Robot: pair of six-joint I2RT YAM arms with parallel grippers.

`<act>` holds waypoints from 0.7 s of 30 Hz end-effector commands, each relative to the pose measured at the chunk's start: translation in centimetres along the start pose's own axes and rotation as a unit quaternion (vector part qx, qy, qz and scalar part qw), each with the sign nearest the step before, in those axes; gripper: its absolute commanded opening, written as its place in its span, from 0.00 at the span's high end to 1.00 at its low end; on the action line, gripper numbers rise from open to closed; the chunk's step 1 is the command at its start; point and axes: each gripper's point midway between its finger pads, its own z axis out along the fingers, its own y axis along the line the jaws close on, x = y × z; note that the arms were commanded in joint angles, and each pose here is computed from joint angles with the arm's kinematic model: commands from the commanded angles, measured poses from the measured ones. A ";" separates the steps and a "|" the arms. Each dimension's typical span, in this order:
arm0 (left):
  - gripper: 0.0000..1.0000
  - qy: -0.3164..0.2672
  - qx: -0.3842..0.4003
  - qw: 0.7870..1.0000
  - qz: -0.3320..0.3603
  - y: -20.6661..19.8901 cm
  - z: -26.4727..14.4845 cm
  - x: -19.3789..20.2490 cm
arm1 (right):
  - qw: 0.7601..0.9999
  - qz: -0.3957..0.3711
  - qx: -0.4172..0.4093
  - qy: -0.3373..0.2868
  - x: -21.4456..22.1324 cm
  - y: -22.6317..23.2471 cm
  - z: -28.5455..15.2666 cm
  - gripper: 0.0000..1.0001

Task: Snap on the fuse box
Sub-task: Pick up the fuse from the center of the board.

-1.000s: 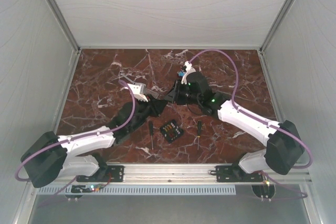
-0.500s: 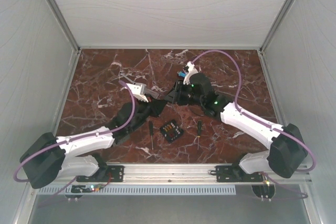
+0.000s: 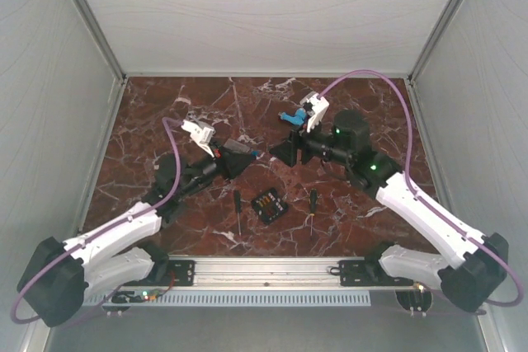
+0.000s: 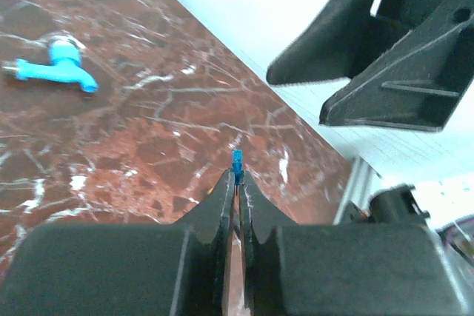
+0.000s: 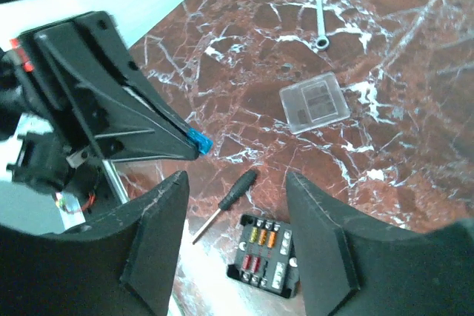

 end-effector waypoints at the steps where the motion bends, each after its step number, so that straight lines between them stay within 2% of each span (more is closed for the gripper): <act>1: 1.00 0.052 0.121 0.991 0.007 -4.9 -1.1 0.1 | 0.991 -0.118 -0.069 -0.006 -1.0 2.7 -2.7 0.46; 5: 1.00 0.074 0.155 0.985 0.012 -6.3 -1.6 0.2 | 0.980 -0.162 -0.114 0.005 -0.3 4.3 -4.4 0.39; 7: 1.00 0.085 0.171 0.981 0.017 -7.0 -1.9 0.2 | 0.974 -0.173 -0.141 0.025 0.2 5.2 -4.9 0.38; 14: 1.00 0.108 0.233 0.966 0.032 -9.0 -2.5 0.4 | 0.948 -0.147 -0.267 0.091 2.4 8.2 -5.1 0.53; 21: 1.00 0.121 0.270 0.955 0.033 -10.0 -3.0 0.7 | 0.933 -0.141 -0.312 0.107 3.3 9.0 -4.9 0.64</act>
